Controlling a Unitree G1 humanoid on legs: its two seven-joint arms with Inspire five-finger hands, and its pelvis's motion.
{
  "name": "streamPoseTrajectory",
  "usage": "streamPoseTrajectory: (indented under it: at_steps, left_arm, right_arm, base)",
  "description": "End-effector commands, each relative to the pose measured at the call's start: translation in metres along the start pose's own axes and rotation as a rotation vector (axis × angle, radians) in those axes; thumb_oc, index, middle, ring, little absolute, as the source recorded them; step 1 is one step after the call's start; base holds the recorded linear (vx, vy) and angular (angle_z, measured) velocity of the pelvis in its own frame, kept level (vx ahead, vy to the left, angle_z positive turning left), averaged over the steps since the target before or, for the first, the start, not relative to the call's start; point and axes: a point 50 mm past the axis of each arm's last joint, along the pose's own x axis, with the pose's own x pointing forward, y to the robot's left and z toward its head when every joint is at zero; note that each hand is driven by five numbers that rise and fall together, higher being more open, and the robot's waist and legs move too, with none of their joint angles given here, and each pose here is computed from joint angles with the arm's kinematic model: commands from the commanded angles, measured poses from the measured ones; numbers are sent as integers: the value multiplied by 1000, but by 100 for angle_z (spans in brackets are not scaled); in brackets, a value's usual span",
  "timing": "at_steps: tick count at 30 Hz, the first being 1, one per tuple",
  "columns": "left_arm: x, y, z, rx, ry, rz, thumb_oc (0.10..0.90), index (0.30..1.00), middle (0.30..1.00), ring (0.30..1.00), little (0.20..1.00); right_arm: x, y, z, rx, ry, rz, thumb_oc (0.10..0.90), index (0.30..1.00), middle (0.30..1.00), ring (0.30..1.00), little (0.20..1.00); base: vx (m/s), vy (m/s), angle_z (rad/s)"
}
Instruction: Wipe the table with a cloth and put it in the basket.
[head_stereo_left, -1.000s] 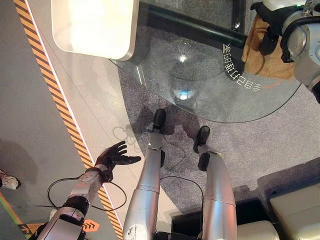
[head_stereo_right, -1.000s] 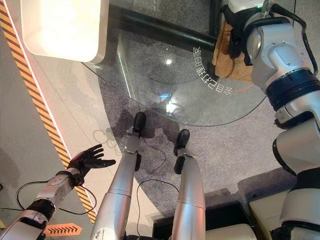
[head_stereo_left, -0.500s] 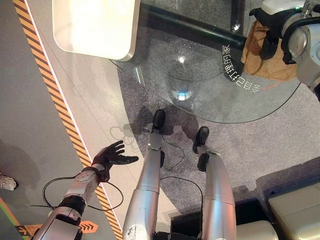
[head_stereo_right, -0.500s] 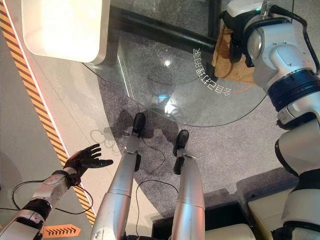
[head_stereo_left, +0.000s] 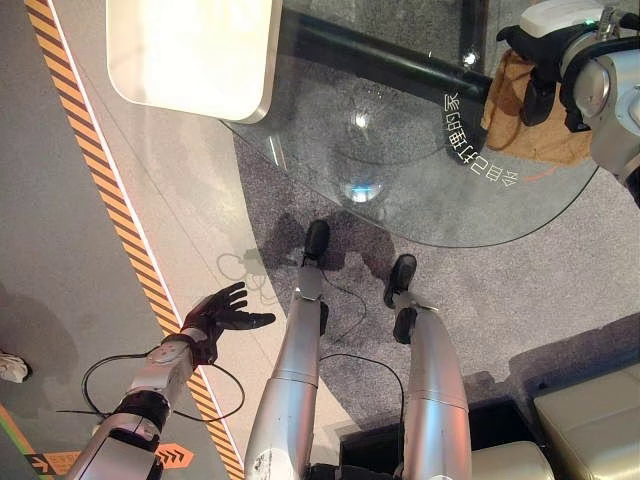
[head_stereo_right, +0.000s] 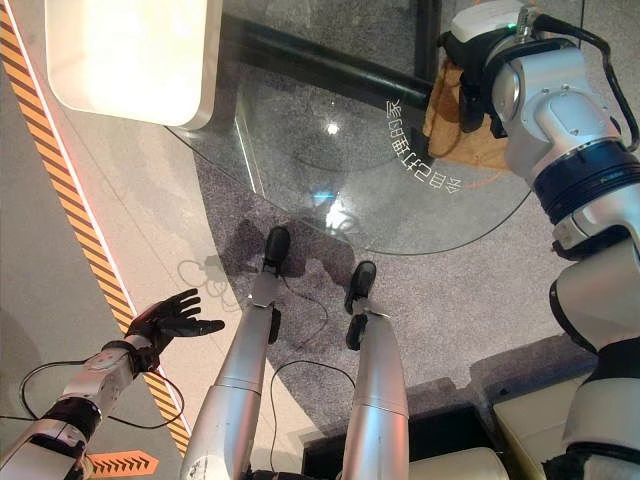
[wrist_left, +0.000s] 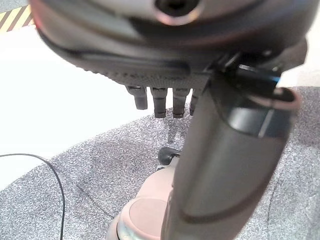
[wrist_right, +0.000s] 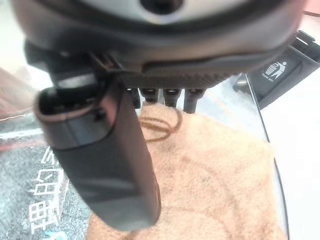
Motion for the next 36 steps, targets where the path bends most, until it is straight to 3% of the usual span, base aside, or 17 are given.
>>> streamPoseTrajectory:
  at_steps: [1,36]
  left_arm:
    - [-17,22,-27,23,77,50,800,900,900,900,900]
    - [-17,22,-26,31,78,50,800,900,900,900,900]
  right_arm:
    - [-8,7,-43,-108,158,59,100,300,300,300,200]
    - [-8,3,-38,-133,147,40,100,300,300,300,200]
  base:
    - [0,0,0]
    - [0,0,0]
